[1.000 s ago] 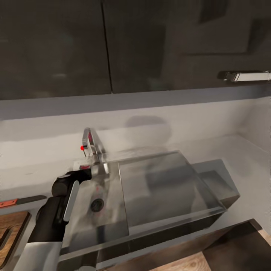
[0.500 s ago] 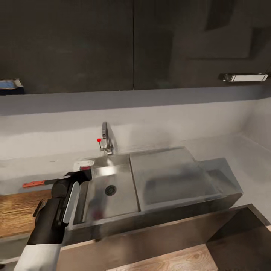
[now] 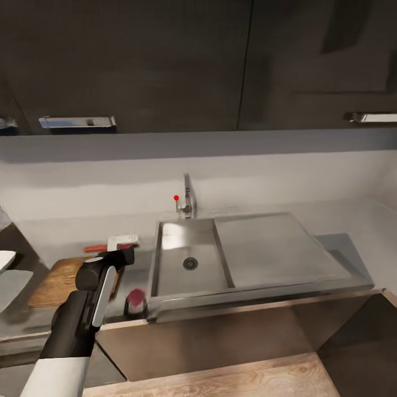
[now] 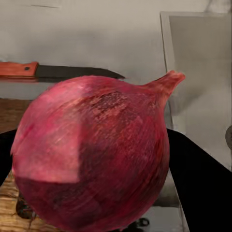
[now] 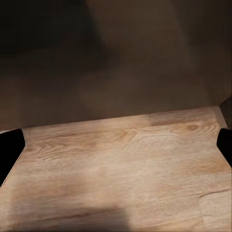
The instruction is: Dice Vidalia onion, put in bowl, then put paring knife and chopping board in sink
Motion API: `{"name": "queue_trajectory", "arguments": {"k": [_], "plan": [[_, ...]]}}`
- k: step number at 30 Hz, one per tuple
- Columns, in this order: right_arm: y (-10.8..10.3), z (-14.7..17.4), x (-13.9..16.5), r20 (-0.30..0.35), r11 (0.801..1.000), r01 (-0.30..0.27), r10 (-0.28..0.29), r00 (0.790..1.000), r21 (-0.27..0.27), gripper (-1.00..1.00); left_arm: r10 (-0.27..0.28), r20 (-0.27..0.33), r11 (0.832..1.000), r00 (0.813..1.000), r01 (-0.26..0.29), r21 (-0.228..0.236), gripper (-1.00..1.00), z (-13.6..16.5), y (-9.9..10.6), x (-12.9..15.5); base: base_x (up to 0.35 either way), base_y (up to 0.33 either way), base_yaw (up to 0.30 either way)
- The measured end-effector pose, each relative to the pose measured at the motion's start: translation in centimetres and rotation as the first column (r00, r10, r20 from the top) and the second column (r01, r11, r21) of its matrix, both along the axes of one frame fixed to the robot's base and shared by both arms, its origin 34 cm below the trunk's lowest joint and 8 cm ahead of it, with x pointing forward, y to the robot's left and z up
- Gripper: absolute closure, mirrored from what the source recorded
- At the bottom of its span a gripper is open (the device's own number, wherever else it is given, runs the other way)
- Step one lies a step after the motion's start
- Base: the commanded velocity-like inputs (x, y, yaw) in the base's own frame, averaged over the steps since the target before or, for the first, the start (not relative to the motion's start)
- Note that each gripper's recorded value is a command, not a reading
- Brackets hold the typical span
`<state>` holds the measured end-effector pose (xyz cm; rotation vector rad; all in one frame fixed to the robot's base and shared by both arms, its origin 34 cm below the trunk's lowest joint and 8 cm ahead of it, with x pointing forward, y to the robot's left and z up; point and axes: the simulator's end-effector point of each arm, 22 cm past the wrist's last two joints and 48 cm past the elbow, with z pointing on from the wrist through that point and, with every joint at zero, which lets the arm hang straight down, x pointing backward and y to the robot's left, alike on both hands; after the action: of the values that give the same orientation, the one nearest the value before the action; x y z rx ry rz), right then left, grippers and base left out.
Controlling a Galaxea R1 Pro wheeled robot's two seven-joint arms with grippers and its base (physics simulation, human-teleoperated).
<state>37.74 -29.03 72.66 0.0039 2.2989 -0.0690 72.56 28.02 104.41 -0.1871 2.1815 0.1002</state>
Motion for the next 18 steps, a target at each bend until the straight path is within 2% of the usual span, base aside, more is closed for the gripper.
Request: {"name": "queue_trajectory", "arguments": {"k": [18], "plan": [[-0.03, 0.11, 0.09, 0.004, 1.000, -0.001, 0.001, 1.000, 0.000, -1.00, 0.000, 0.002, 1.000, 1.000, 0.000, 0.000, 1.00, 0.18, -0.02, -0.04, -0.021, 0.311, 0.012]]}}
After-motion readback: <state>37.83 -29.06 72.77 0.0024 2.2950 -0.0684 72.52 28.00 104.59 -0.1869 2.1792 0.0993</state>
